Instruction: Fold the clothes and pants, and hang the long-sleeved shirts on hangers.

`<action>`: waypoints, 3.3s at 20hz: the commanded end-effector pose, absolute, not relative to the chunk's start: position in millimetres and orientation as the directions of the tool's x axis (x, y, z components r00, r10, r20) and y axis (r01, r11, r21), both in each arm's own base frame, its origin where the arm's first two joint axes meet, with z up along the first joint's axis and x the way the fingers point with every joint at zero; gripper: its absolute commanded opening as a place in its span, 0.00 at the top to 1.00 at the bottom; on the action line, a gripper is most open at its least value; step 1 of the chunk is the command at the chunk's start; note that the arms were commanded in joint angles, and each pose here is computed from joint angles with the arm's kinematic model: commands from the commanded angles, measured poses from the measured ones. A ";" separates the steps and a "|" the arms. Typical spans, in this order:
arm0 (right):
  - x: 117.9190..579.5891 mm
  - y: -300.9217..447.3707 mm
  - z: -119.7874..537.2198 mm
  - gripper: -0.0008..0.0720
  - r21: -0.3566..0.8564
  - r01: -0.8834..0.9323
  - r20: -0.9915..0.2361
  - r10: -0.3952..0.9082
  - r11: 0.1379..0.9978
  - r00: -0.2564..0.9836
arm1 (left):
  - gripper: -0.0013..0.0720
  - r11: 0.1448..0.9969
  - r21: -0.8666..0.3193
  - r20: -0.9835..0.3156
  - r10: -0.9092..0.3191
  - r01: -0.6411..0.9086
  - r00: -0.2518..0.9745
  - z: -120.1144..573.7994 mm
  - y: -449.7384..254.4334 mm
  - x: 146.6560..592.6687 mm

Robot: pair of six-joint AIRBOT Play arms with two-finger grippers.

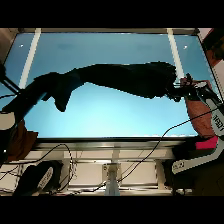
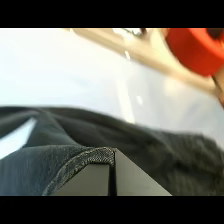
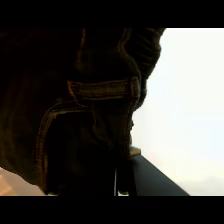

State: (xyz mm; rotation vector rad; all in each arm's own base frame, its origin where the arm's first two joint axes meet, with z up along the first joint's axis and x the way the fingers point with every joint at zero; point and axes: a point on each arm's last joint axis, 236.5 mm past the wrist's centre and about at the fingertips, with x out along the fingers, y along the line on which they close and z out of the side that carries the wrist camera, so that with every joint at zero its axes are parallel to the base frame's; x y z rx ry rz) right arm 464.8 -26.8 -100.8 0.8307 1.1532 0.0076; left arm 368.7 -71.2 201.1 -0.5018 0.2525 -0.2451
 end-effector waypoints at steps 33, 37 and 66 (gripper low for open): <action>530.7 -131.9 6.5 0.94 0.147 0.223 -0.824 -0.005 0.964 0.567 | 0.94 0.898 -0.032 -0.977 -0.120 -0.439 -0.175 -21.0 166.0 165.6; 511.7 -128.3 -3.3 0.94 0.129 0.213 -0.872 0.008 0.968 0.489 | 0.94 0.913 0.017 -0.992 -0.034 -0.408 -0.118 -15.5 192.3 197.0; 222.8 -72.2 -3.0 0.94 0.107 0.288 -0.990 0.128 0.952 -0.053 | 0.94 0.799 0.601 -0.732 0.544 0.011 0.410 82.1 265.3 406.5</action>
